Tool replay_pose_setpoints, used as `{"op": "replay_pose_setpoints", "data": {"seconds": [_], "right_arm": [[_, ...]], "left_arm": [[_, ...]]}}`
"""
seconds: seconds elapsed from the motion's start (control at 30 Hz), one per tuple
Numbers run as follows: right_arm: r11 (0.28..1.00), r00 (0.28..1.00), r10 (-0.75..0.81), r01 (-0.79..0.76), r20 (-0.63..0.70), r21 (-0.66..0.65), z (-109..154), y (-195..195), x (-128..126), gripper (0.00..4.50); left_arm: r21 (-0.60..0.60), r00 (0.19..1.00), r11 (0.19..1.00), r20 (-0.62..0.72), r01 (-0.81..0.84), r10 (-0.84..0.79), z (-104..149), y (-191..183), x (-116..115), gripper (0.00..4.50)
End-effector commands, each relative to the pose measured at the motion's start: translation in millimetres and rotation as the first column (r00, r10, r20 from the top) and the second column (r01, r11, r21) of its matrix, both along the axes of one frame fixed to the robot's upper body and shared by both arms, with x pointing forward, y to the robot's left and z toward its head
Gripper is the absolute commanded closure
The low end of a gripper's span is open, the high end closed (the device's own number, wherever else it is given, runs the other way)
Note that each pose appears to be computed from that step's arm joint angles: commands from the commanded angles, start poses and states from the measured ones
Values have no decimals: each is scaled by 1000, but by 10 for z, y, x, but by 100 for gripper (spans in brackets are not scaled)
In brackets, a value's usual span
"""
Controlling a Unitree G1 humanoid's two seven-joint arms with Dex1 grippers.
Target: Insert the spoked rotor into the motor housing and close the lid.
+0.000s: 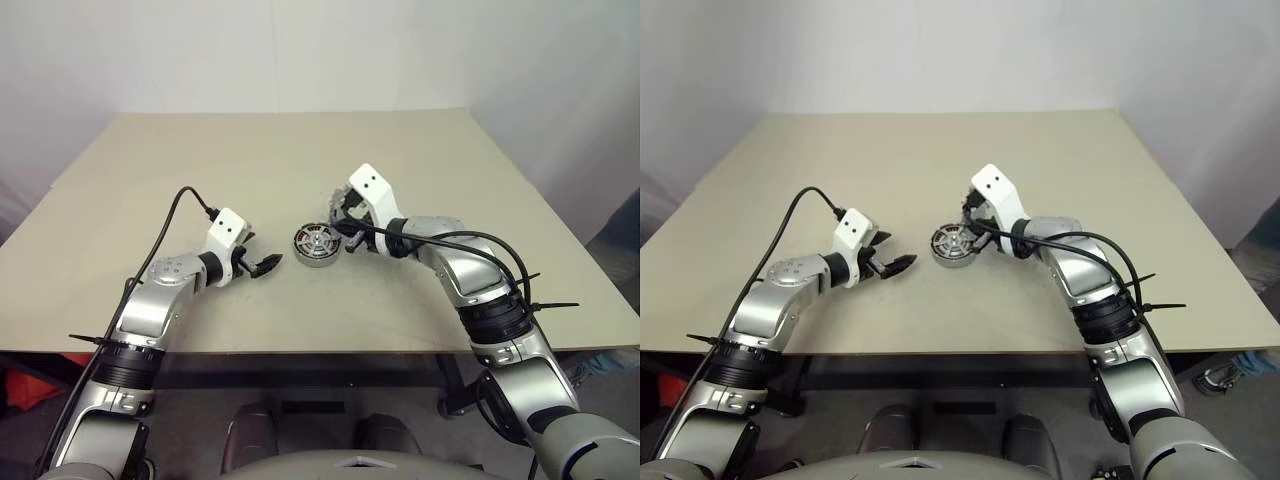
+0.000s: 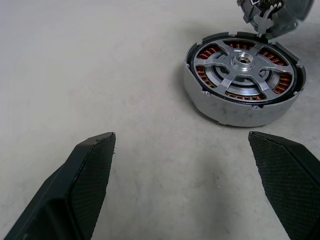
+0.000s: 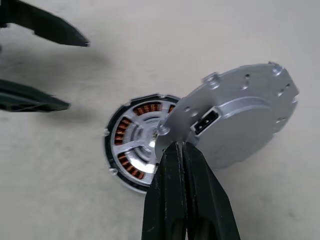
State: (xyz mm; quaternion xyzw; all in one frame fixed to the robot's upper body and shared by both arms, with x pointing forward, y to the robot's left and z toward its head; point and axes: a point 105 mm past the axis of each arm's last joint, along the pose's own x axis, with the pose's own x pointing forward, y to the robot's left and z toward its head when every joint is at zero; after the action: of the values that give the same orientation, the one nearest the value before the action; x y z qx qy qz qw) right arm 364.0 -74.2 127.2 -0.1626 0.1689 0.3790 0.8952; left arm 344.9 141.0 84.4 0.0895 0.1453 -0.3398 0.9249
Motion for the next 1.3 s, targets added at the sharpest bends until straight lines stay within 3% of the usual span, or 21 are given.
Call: {"op": "replay_pose_setpoints", "data": {"seconds": [0.03,0.23,0.43,0.63,0.87,1.1,1.3], "right_arm": [[995,990,-93,96,108,-27,174,-182,125,444],[958,947,-251,274,202,-91,215,-560,320,444],[931,910,-342,362,236,-48,290,-722,464,444],[952,929,-304,300,210,56,314,-415,527,444],[984,979,-162,150,122,100,286,-102,371,444],[999,999,-25,24,28,36,-41,46,112,444],[1000,1000,-17,17,4,26,-183,137,89,444]], "left_arm": [[-8,999,1000,51,11,-11,143,-28,28,0],[-8,999,1000,51,17,-16,146,-37,38,0],[-4,998,1000,51,22,-22,146,-39,48,0],[1,998,1000,53,26,-26,150,-41,61,0],[8,998,1000,60,11,-12,170,9,65,0],[12,998,1000,63,-13,12,173,84,57,0],[22,998,1000,64,-19,18,194,127,52,0]]}}
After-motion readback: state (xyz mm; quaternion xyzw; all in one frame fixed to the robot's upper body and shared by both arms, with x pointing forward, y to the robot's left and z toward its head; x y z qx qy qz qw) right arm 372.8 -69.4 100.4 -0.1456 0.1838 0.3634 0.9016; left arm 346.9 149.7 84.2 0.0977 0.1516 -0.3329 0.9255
